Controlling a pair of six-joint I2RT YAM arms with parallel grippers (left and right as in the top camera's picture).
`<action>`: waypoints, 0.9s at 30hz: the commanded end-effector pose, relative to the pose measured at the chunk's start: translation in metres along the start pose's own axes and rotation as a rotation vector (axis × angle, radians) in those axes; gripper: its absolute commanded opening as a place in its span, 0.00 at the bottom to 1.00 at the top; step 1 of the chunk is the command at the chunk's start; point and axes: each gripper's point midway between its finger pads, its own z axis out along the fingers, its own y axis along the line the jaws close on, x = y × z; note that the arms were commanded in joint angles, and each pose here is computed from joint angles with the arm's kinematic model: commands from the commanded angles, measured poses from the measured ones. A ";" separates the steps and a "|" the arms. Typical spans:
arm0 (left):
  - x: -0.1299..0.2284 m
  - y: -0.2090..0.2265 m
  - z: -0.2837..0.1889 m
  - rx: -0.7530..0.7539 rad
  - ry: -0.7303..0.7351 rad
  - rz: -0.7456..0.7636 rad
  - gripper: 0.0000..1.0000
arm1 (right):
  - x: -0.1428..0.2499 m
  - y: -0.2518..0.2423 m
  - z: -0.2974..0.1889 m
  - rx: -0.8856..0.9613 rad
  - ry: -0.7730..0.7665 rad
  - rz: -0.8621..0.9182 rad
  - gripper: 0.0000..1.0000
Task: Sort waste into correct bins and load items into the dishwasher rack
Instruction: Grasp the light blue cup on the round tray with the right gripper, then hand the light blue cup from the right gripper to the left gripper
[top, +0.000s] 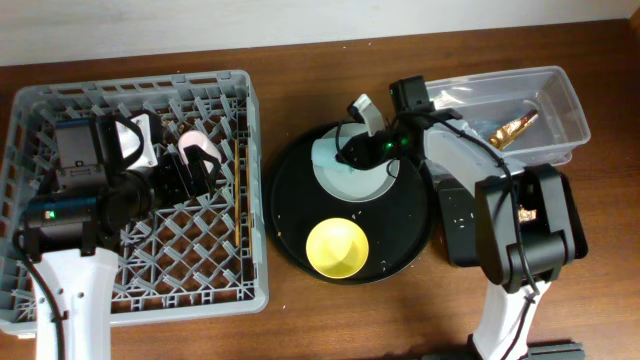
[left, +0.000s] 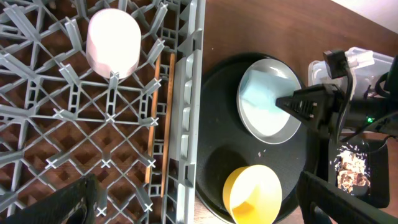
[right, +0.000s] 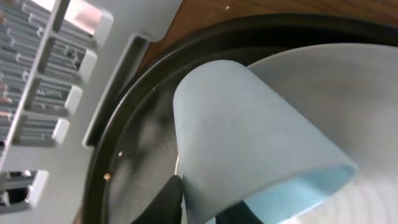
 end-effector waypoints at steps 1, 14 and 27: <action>-0.001 -0.002 -0.001 0.010 -0.003 0.005 0.99 | -0.018 0.015 -0.019 -0.001 -0.047 -0.004 0.05; -0.001 -0.002 -0.001 0.011 -0.004 0.006 0.99 | -0.031 0.210 -0.217 -0.325 -0.308 -0.199 0.04; 0.045 -0.178 -0.082 1.086 0.034 0.540 0.99 | -0.001 0.260 -0.236 -0.648 -0.283 -0.271 0.04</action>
